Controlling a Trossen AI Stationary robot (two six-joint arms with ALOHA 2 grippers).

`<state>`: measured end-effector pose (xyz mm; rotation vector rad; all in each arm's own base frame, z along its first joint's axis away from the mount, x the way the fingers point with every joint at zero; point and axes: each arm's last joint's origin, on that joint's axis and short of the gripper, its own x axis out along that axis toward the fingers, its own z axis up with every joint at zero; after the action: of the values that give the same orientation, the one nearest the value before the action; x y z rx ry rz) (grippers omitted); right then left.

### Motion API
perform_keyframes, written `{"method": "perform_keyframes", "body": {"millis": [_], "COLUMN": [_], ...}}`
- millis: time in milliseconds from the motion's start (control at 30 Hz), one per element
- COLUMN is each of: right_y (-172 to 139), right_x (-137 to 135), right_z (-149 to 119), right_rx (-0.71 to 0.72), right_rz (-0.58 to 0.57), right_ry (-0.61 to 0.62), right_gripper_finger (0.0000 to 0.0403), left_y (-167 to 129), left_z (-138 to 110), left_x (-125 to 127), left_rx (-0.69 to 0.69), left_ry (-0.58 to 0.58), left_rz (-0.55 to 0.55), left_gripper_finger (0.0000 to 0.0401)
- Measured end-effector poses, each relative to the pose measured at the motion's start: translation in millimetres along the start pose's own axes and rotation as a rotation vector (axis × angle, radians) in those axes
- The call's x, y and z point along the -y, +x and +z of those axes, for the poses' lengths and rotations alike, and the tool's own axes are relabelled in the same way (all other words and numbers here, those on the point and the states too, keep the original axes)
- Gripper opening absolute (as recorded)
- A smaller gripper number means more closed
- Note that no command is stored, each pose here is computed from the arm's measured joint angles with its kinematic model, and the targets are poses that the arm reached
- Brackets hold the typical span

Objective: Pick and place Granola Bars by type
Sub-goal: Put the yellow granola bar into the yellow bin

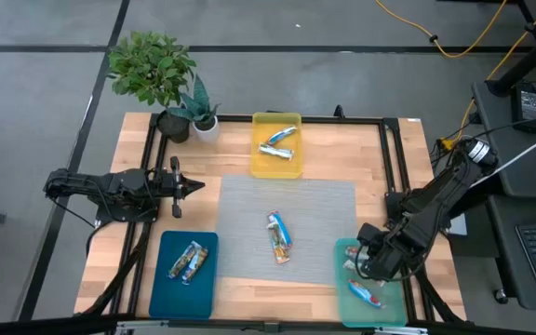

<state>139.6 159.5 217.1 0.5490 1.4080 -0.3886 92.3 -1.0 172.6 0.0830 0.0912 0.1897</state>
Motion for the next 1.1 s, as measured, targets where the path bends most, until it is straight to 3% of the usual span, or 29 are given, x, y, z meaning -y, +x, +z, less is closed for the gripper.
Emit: {"method": "perform_keyframes", "body": {"millis": [167,467,733,1100], "right_y": [9,8,8,-3], "right_x": [4,3,3,-7], "right_z": [-2,-1,1,14], "right_rx": [-0.036,-0.021,0.009,0.000], "right_rz": [-0.010,0.001,0.000,0.075], "right_ry": [-0.001,-0.007,-0.003,-0.169], "right_gripper_finger": [0.0006,0.0043,0.0047,0.0048], "left_y": [0,0,0,0], "left_z": [0,0,0,0], "left_x": [0,0,0,0], "left_rx": [0.000,0.000,0.000,0.001], "left_ry": [0.000,0.000,0.000,0.000], "left_rz": [0.000,0.000,0.000,0.000], "left_gripper_finger": [0.0006,0.0005,0.0008,0.0006]}}
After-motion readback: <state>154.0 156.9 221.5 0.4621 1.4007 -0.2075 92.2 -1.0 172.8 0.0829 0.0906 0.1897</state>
